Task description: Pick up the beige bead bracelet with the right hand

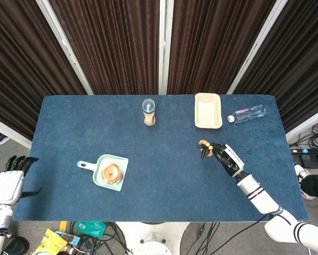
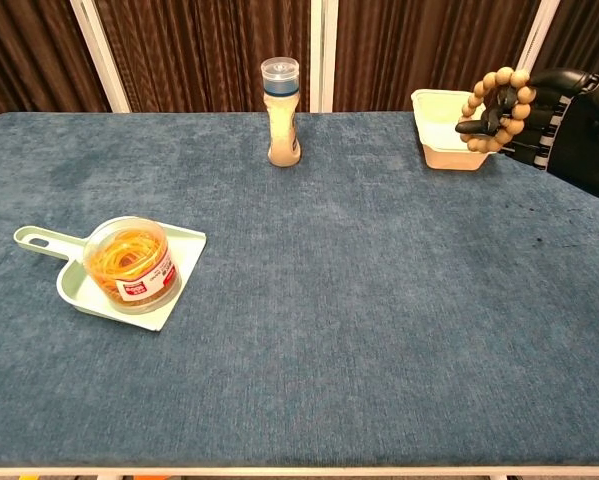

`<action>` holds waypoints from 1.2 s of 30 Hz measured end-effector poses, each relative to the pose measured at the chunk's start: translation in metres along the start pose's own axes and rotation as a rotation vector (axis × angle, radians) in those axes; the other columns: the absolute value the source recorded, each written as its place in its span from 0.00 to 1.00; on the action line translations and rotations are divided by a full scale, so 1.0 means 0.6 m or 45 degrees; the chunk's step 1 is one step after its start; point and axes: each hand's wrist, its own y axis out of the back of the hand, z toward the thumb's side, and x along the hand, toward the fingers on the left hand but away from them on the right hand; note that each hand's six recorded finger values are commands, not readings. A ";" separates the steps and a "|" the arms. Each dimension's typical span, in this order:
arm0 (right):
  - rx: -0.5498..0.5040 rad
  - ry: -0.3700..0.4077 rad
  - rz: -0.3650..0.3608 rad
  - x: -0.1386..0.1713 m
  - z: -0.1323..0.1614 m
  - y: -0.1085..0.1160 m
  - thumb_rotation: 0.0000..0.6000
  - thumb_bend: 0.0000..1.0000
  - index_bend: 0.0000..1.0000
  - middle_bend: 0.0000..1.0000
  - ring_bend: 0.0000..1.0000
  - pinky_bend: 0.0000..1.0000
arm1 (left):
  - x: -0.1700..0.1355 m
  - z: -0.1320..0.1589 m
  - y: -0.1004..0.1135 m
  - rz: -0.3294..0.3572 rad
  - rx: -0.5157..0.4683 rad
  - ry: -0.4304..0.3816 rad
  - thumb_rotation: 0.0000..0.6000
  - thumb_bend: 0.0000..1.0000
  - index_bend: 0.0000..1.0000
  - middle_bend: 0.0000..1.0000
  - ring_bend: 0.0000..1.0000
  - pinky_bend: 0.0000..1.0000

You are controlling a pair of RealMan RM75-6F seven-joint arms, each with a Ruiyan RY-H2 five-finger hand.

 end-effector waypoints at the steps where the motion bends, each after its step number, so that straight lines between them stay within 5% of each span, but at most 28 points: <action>1: 0.001 0.002 0.001 0.000 0.000 0.000 0.56 1.00 0.53 0.52 0.21 0.00 | 0.000 0.000 0.000 0.001 0.000 0.001 1.00 0.00 0.19 0.17 0.09 0.06; 14: -0.006 0.008 0.019 0.006 0.001 0.001 0.51 0.98 0.47 0.49 0.21 0.00 | 0.001 0.002 0.001 0.004 -0.003 -0.003 1.00 0.00 0.19 0.17 0.09 0.06; 19: -0.050 0.006 0.031 0.007 0.004 0.004 0.33 0.46 0.42 0.47 0.21 0.00 | 0.001 0.004 0.002 0.003 -0.001 -0.003 1.00 0.00 0.19 0.17 0.09 0.06; 22: -0.051 0.006 0.031 0.011 0.007 0.010 0.29 0.34 0.40 0.47 0.20 0.00 | 0.001 0.006 0.003 0.003 -0.001 -0.008 1.00 0.00 0.19 0.17 0.09 0.06; 26: -0.020 -0.001 0.026 0.017 0.006 0.016 0.28 0.32 0.40 0.47 0.20 0.00 | 0.001 0.011 0.006 0.010 0.001 -0.021 1.00 0.00 0.19 0.17 0.09 0.06; 32: 0.179 -0.029 0.008 0.020 0.000 0.027 0.28 0.31 0.39 0.46 0.19 0.00 | 0.000 0.017 0.010 0.018 0.005 -0.038 1.00 0.00 0.19 0.17 0.09 0.06; 36: 0.457 -0.072 -0.001 0.018 -0.011 0.032 0.28 0.30 0.39 0.44 0.18 0.00 | -0.003 0.021 0.013 0.023 0.008 -0.055 1.00 0.00 0.19 0.17 0.09 0.06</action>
